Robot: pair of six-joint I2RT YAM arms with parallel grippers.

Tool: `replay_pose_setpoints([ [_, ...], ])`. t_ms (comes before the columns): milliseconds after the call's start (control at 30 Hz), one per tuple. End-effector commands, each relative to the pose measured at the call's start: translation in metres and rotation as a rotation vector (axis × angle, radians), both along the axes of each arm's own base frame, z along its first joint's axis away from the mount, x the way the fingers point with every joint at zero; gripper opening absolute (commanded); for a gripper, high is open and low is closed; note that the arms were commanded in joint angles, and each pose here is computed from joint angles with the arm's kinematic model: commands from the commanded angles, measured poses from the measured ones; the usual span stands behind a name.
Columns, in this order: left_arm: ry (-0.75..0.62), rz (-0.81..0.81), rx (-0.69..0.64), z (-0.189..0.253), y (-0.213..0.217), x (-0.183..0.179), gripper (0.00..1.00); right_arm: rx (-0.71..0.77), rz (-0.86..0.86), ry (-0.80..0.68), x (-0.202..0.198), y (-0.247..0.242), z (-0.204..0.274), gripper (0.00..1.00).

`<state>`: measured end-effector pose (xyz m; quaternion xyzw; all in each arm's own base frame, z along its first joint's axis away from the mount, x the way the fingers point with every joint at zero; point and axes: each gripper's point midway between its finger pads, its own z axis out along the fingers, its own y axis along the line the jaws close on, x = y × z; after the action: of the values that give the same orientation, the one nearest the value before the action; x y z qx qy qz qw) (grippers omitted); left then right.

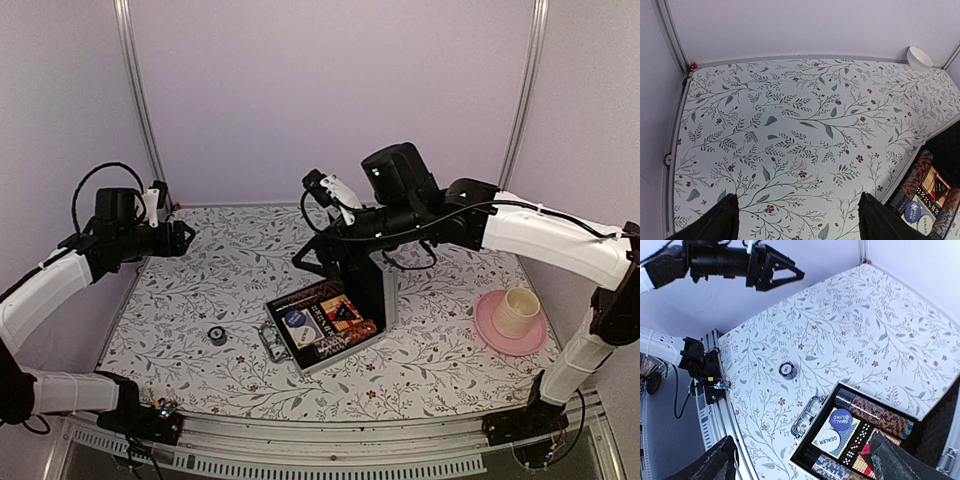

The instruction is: Pack up texas hold em set

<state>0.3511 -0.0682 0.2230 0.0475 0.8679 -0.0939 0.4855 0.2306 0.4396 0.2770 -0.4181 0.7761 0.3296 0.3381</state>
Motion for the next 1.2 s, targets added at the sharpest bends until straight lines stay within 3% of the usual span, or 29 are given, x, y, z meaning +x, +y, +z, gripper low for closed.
replay_pose_setpoints([
  [0,0.045,-0.051,-0.007,-0.013,-0.019,0.000,0.80,0.108,-0.104,-0.084,0.020,-0.024,0.044,0.94],
  [133,0.096,-0.089,-0.001,-0.026,-0.052,-0.012,0.80,0.131,-0.351,-0.048,0.071,-0.087,0.047,0.95],
  [300,0.255,-0.074,-0.140,-0.068,-0.065,-0.034,0.78,0.139,-0.642,-0.024,0.128,-0.191,0.040,0.98],
  [500,0.506,-0.059,-0.221,-0.127,-0.080,-0.077,0.78,0.099,-0.857,0.061,0.156,-0.267,-0.006,0.99],
  [733,0.692,-0.052,-0.171,-0.163,-0.090,-0.117,0.77,0.082,-0.903,0.162,0.147,-0.279,-0.065,0.98],
  [967,0.749,0.013,-0.046,-0.183,-0.080,-0.129,0.76,0.088,-0.910,0.163,0.145,-0.282,-0.072,0.98],
  [1167,0.758,0.018,0.035,-0.193,-0.082,-0.128,0.70,0.098,-0.912,0.162,0.145,-0.282,-0.071,0.98],
])
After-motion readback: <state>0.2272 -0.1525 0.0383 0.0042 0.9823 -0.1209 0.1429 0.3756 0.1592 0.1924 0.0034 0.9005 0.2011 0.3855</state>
